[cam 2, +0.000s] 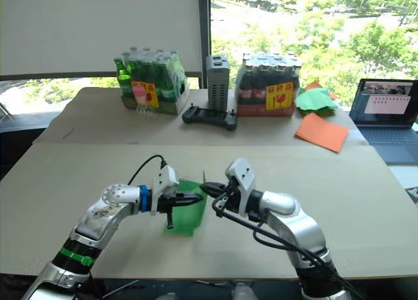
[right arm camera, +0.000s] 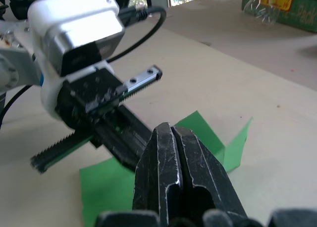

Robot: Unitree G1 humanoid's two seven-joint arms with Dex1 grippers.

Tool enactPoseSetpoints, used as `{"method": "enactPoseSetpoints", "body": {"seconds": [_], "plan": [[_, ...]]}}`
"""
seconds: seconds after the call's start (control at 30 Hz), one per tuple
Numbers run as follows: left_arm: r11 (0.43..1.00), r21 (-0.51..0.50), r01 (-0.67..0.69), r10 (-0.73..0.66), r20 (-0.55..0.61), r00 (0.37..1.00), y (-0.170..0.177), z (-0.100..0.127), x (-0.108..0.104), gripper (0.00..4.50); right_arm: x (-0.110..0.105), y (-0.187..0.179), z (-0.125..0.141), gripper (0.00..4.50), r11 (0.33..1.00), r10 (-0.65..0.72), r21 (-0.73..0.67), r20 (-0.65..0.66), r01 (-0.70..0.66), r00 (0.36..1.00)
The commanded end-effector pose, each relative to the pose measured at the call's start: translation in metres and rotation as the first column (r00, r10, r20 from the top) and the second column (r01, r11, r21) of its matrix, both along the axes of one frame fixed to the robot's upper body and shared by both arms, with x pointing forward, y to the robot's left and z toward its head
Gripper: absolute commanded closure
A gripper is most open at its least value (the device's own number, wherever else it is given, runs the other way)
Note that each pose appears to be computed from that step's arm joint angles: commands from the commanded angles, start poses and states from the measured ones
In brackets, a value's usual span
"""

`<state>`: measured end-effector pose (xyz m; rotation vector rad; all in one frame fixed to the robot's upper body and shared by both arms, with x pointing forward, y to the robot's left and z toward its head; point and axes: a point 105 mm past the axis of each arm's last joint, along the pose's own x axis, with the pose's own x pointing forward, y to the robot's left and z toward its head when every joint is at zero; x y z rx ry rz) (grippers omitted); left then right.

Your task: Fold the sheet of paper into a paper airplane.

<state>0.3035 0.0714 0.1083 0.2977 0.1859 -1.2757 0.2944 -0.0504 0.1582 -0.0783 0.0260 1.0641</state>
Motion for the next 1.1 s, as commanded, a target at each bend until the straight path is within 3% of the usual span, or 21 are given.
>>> {"method": "enactPoseSetpoints", "body": {"seconds": [0.03, 0.13, 0.27, 0.47, 0.7, 1.0, 1.1], "plan": [[1.000, 0.002, 0.017, -0.017, 0.026, 1.000, -0.003, 0.003, 0.000, 4.50, 0.004, 0.006, 0.011, 4.47, 1.000, 0.002, 0.001, 0.046, -0.002, 0.999], [1.000, 0.002, 0.015, -0.015, 0.029, 0.999, -0.003, 0.004, 0.001, 4.50, 0.008, 0.007, -0.002, 4.47, 0.996, -0.008, -0.088, 0.038, 0.011, 0.999], [1.000, 0.021, -0.020, 0.020, 0.028, 0.999, 0.010, 0.002, 0.003, 4.50, 0.019, -0.013, -0.038, 4.47, 0.952, -0.103, -0.290, 0.012, 0.102, 0.995], [0.991, 0.056, -0.123, 0.123, -0.005, 0.992, 0.039, -0.016, 0.005, 4.50, 0.016, -0.035, -0.062, 4.47, 0.901, -0.159, -0.412, -0.018, 0.138, 0.987], [0.969, 0.069, -0.239, 0.242, -0.043, 0.969, 0.063, -0.033, 0.010, 4.50, 0.013, -0.038, -0.078, 4.47, 0.896, -0.194, -0.416, -0.046, 0.157, 0.980], [0.968, 0.091, -0.236, 0.240, -0.044, 0.970, 0.063, -0.041, 0.004, 4.50, 0.015, -0.037, -0.077, 4.47, 0.903, -0.216, -0.386, -0.030, 0.188, 0.976], [0.971, 0.072, -0.226, 0.229, -0.038, 0.973, 0.058, -0.036, 0.004, 4.50, 0.021, -0.038, -0.066, 3.60, 0.923, -0.277, -0.292, -0.052, 0.251, 0.959]]}}
